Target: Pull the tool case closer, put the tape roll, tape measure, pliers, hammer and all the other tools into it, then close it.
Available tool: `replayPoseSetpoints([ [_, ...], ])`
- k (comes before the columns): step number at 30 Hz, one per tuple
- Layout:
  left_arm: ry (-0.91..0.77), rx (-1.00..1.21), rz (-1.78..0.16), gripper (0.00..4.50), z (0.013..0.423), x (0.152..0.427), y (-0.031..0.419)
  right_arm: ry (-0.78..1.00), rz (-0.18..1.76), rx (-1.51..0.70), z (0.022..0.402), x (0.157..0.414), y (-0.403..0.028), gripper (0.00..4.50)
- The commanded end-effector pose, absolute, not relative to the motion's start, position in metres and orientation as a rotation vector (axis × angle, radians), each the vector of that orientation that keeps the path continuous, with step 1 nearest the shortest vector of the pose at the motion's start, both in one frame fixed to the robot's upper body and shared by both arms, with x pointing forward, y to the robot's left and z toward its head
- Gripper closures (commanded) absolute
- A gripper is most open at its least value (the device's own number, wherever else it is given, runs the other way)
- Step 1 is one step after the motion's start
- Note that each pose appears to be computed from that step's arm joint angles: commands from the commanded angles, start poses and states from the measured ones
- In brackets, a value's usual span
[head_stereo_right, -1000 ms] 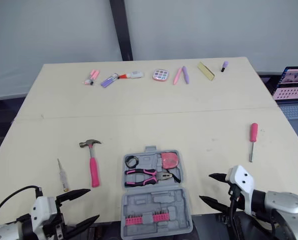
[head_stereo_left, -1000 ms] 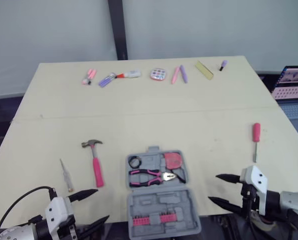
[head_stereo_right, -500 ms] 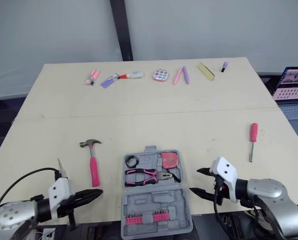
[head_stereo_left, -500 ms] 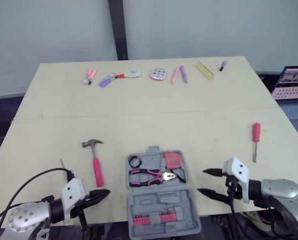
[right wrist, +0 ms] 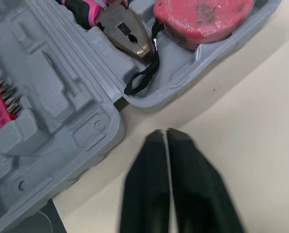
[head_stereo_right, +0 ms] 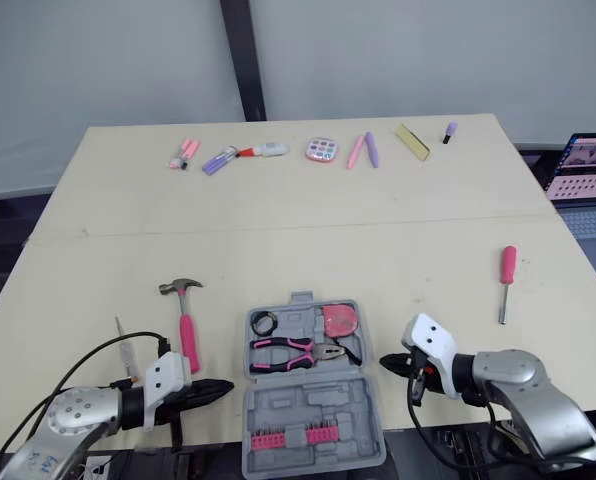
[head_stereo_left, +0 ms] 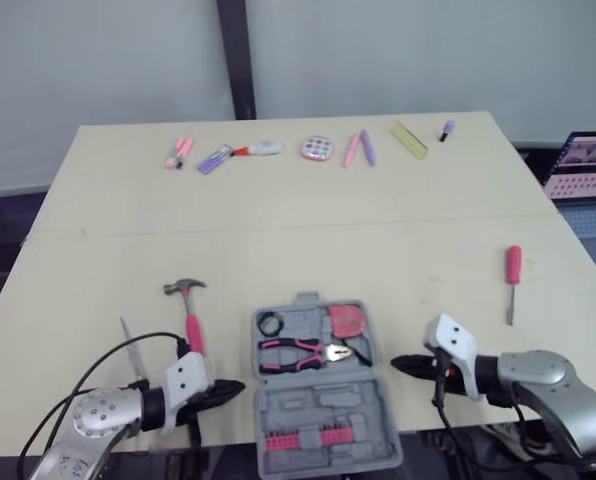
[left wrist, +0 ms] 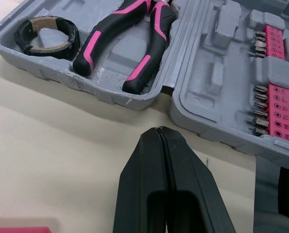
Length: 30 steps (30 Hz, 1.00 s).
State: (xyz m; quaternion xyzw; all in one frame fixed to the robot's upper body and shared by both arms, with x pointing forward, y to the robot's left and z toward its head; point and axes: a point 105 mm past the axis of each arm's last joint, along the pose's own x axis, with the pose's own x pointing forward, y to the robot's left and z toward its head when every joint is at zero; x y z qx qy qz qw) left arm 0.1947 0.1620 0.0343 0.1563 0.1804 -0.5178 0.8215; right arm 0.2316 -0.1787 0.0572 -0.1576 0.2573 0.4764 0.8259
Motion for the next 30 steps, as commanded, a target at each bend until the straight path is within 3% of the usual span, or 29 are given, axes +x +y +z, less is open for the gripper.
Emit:
replayPoseSetpoints([
  [1,0.372,0.345,-1.130,4.50,0.035,0.193,0.159,0.538,1.017,-0.327,0.057,0.230,-0.174,4.46],
  [30,0.334,0.391,-1.191,4.50,0.020,0.218,0.128,0.540,1.092,-0.308,0.046,0.230,-0.146,4.46],
])
